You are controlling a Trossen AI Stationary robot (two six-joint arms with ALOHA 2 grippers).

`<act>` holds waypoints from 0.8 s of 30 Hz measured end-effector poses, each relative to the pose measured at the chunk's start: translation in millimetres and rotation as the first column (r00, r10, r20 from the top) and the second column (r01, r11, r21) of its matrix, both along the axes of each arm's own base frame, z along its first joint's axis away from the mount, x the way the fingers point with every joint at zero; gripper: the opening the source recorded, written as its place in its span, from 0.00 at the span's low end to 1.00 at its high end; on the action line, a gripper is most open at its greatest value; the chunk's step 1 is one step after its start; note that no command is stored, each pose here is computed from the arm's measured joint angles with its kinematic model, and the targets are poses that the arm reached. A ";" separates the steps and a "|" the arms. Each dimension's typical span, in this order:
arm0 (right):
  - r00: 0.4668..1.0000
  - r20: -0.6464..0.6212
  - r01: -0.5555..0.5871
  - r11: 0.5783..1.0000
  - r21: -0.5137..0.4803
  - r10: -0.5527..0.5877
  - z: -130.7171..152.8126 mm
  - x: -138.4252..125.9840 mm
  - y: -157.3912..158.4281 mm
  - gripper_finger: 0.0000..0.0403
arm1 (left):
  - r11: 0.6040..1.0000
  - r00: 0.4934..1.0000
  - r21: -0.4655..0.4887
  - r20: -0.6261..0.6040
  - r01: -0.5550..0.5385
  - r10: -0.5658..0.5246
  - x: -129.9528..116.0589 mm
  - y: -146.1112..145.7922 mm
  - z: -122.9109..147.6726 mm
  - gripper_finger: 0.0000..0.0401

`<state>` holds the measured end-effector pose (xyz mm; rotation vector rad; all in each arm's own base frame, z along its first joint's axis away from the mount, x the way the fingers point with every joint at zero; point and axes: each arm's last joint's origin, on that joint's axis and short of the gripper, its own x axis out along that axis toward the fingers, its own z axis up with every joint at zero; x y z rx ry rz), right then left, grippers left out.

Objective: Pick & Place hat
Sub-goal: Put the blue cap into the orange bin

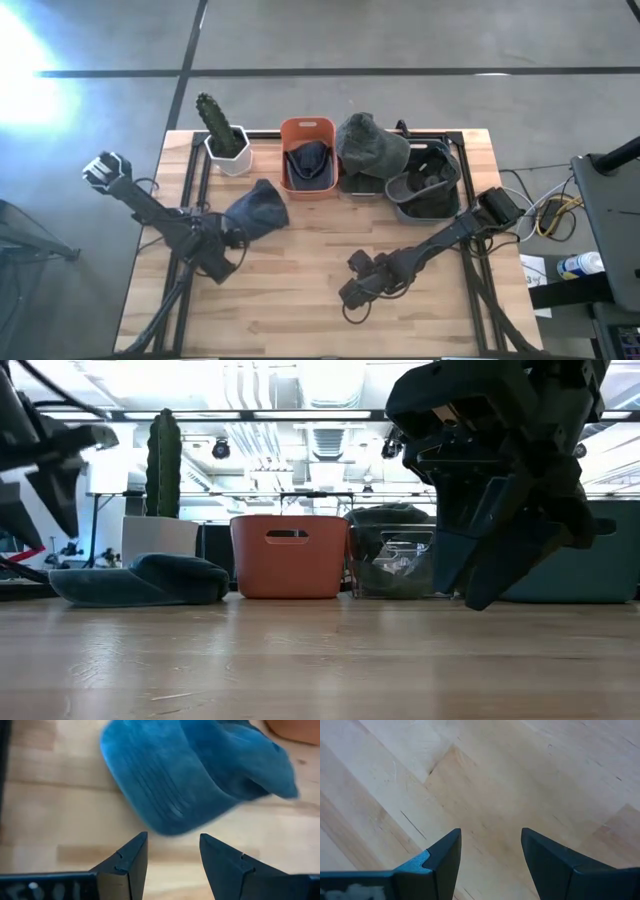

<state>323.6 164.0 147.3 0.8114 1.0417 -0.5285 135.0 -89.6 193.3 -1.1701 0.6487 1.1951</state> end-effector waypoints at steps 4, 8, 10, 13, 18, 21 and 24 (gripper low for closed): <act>1.000 0.001 0.001 1.000 0.001 -0.001 0.0 0.1 0.1 0.50 | 1.000 0.998 0.000 -0.056 -0.010 0.010 -9.2 6.3 -13.3 0.43; 1.000 0.003 0.002 1.000 0.003 -0.002 0.1 0.3 0.1 0.50 | 1.000 0.997 0.007 -0.080 -0.023 0.023 -18.0 12.8 -25.6 0.43; 1.000 0.003 0.003 1.000 0.003 -0.003 0.1 0.3 0.2 0.50 | 0.999 0.998 0.031 -0.049 -0.026 0.028 -20.5 16.5 -31.0 0.43; 1.000 0.004 0.004 1.000 0.004 -0.004 0.2 0.3 0.2 0.50 | 0.998 0.999 0.054 0.025 -0.038 0.037 -23.1 22.5 -40.3 0.43; 1.000 0.003 0.009 1.000 0.013 -0.009 0.2 0.4 0.4 0.50 | 0.996 0.969 0.073 0.247 -0.049 0.030 -22.0 26.8 -61.5 0.43; 1.000 -0.003 0.004 1.000 0.025 -0.004 0.1 0.3 0.7 0.50 | 0.993 0.929 0.093 0.368 -0.074 0.035 -23.7 31.0 -77.5 0.43; 1.000 -0.016 -0.006 0.999 0.048 0.007 0.0 0.1 1.1 0.50 | 0.989 0.886 0.103 0.462 -0.104 0.045 -27.0 36.0 -91.6 0.43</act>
